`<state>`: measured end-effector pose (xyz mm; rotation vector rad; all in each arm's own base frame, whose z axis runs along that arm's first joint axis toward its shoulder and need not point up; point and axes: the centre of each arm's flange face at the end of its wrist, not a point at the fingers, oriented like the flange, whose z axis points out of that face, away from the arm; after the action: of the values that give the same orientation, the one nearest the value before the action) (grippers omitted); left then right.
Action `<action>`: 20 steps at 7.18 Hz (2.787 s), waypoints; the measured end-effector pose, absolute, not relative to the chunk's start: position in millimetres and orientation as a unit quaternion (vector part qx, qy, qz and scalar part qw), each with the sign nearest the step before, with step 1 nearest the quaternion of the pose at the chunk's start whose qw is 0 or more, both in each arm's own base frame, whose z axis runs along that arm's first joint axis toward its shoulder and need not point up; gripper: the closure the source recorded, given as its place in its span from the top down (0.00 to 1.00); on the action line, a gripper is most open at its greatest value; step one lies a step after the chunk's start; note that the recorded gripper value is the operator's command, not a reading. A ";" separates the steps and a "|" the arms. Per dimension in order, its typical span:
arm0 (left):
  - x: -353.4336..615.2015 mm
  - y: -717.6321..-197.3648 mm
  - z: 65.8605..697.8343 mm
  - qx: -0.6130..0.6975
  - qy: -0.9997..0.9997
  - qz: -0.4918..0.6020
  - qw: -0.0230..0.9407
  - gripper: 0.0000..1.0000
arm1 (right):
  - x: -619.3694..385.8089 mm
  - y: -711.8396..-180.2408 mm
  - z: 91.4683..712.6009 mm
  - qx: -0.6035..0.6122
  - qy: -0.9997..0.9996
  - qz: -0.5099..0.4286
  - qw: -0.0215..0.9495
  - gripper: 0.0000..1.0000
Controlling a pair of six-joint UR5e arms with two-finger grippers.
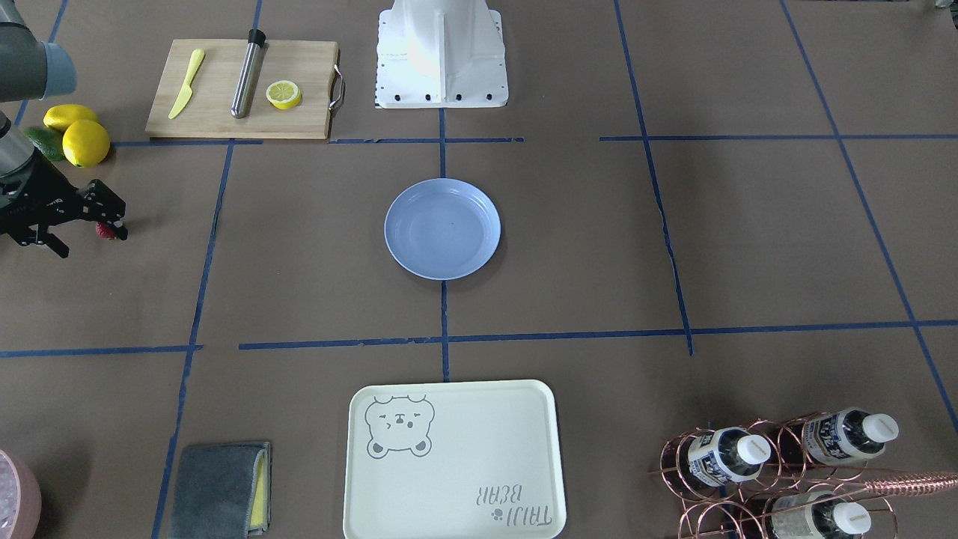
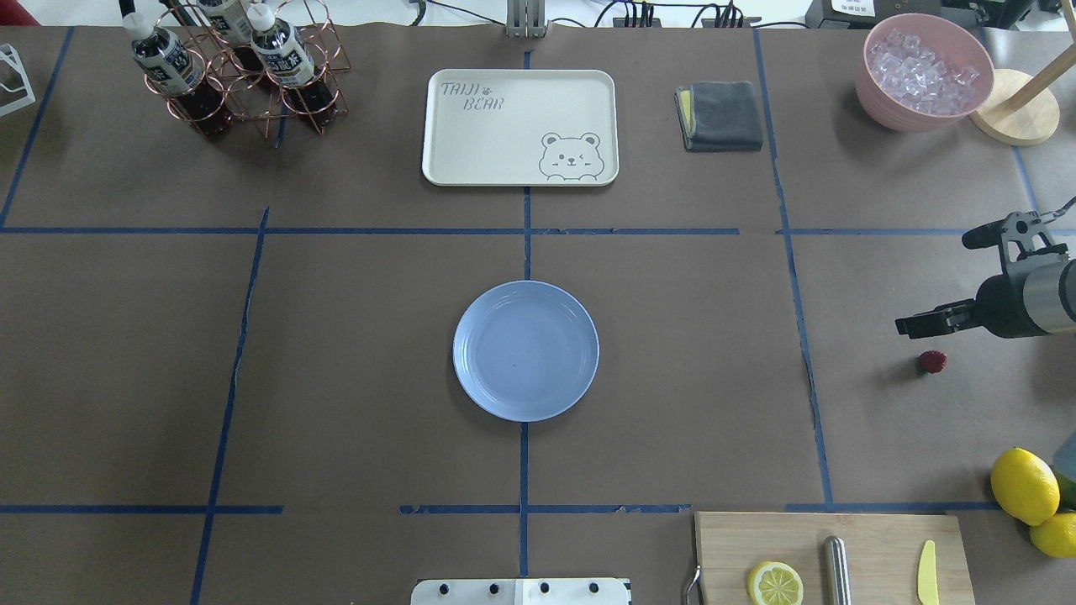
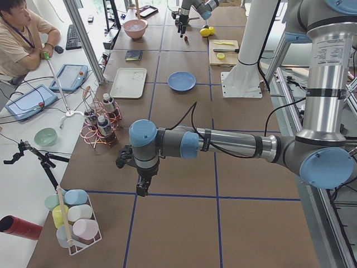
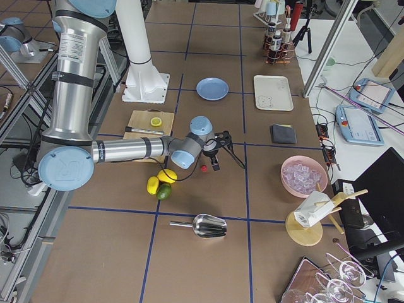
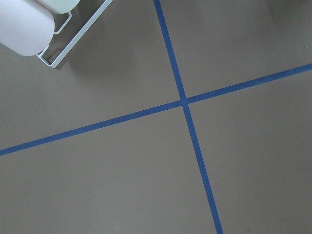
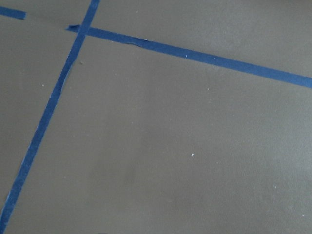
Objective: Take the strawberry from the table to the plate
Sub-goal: 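Lower the right gripper onto the red strawberry and grasp it, then carry the strawberry with the right gripper over the plate and release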
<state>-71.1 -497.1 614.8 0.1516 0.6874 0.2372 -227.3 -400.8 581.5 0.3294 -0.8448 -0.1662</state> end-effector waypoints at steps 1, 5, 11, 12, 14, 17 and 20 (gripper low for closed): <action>-71.1 -497.1 614.7 0.074 0.336 0.116 0.932 1.00 | -228.2 -391.2 590.6 0.152 -0.402 -0.085 0.899 0.85; -70.3 -497.3 614.3 0.076 0.340 0.117 0.930 1.00 | -235.7 -366.1 608.0 0.133 -0.393 -0.106 0.904 0.00; -69.8 -497.4 612.9 0.078 0.343 0.118 0.929 1.00 | -322.3 -420.2 482.2 0.155 -0.440 -0.078 0.881 0.00; -69.8 -497.6 612.1 0.079 0.343 0.118 0.928 1.00 | -366.8 -439.1 419.7 0.143 -0.447 -0.059 0.881 0.00; -69.8 -497.7 610.1 0.082 0.343 0.119 0.928 1.00 | -461.1 -442.0 295.7 0.122 -0.436 -0.028 0.891 0.00; -68.5 -498.0 606.3 0.086 0.351 0.121 0.925 1.00 | -593.9 -415.7 190.8 0.122 -0.413 0.017 0.903 0.00; -67.7 -498.1 605.6 0.087 0.356 0.121 0.923 1.00 | -649.3 -390.8 180.9 0.121 -0.393 0.025 0.911 0.00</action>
<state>-67.7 -498.1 605.6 0.1785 0.7301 0.2488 -649.3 -390.8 180.9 0.2495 -0.8108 0.0513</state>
